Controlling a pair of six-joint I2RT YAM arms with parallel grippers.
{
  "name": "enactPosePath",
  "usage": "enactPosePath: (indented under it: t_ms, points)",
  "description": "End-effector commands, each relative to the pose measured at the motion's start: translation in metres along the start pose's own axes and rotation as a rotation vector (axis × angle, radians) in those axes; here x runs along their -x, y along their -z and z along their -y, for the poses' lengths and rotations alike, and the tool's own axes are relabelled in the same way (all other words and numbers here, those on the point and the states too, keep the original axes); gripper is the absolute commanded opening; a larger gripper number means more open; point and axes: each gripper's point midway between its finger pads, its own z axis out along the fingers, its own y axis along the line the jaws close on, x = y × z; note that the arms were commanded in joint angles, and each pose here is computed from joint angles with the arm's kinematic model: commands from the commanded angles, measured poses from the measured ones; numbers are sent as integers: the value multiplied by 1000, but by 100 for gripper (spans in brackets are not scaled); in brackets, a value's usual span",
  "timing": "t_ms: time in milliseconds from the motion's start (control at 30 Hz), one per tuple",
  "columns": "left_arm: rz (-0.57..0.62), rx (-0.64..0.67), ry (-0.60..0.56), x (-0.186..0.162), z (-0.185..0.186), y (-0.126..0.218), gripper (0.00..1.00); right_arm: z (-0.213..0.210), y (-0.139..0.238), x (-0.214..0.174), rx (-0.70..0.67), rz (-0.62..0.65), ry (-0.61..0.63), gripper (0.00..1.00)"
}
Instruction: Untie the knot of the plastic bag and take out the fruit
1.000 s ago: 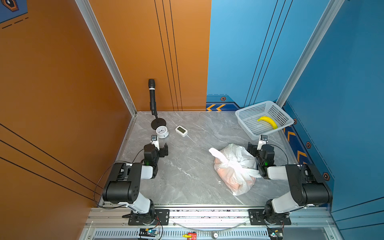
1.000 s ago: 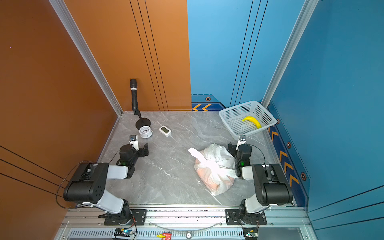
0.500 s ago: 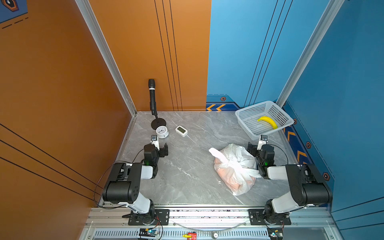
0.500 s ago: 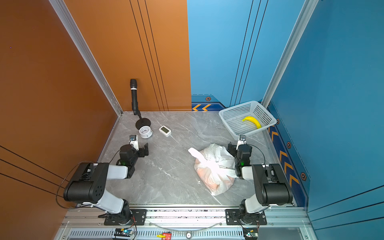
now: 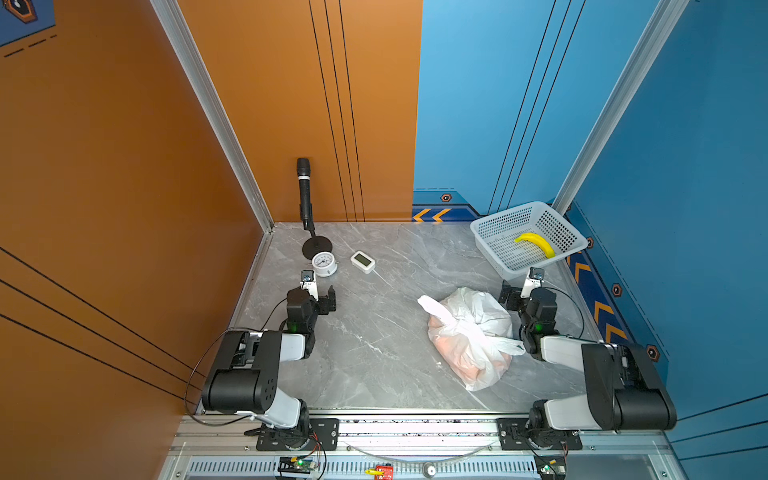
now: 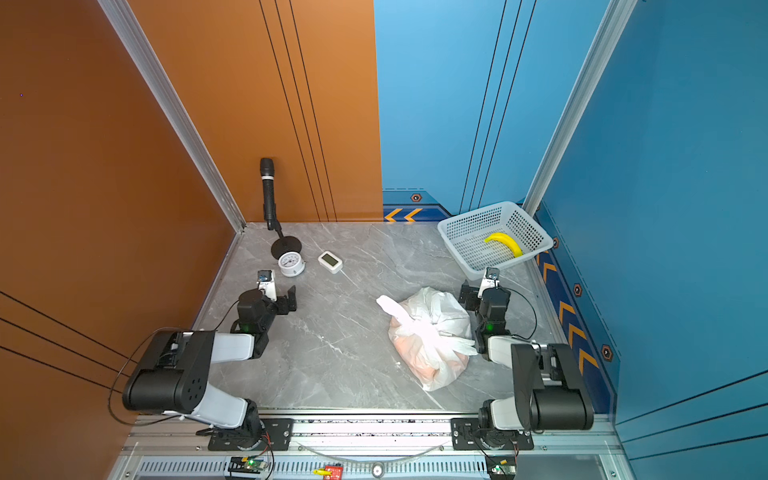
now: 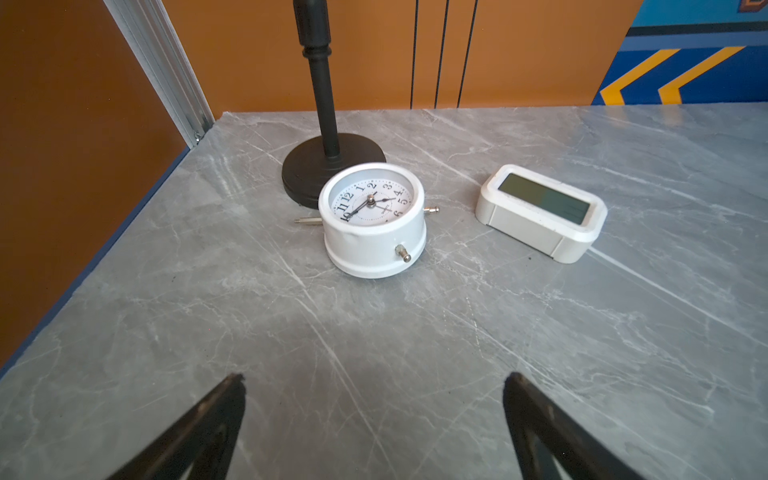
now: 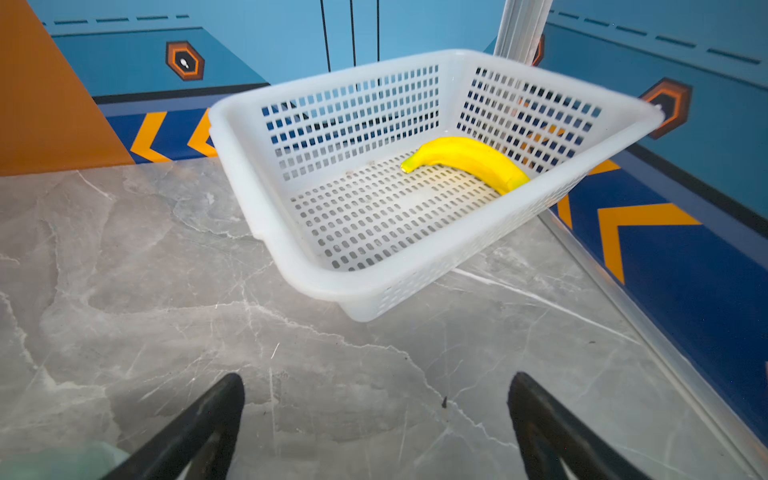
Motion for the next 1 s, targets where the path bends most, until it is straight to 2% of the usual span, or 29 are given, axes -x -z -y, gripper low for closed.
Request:
enactPosePath:
  t_ms: [0, 100, 267, 400, 467, 533, 667, 867, 900, 967]
  points:
    - [41, 13, -14, 20, 1, 18, 97, -3, 15, 18, 25, -39, -29, 100]
    - [58, 10, -7, 40, 7, 33, 97, -2, 33, 41, 21, -70, -70, 99]
    - [39, -13, 28, 78, 28, 54, 97, -5, 78, 80, 31, -157, -286, 100]
    - [-21, -39, 182, 103, 42, 66, 97, -21, 114, 90, 96, -308, -383, 100]
    - [-75, -100, 245, 111, 58, 70, 97, -31, 132, 89, 144, -405, -422, 99]
    - [-119, -146, 260, 118, 79, 77, 97, -45, 149, 86, 202, -495, -463, 97]
    - [-228, -203, 221, 116, 126, 98, 97, -73, 181, 71, 324, -675, -507, 91]
    - [-323, -381, 241, 110, 204, 129, 100, -91, 201, 38, 353, -825, -459, 85]
    - [-315, -426, 243, 120, 220, 136, 100, -93, 200, 32, 351, -846, -454, 83]
    - [-342, -499, 211, 116, 251, 149, 96, -96, 196, 22, 332, -882, -448, 80]
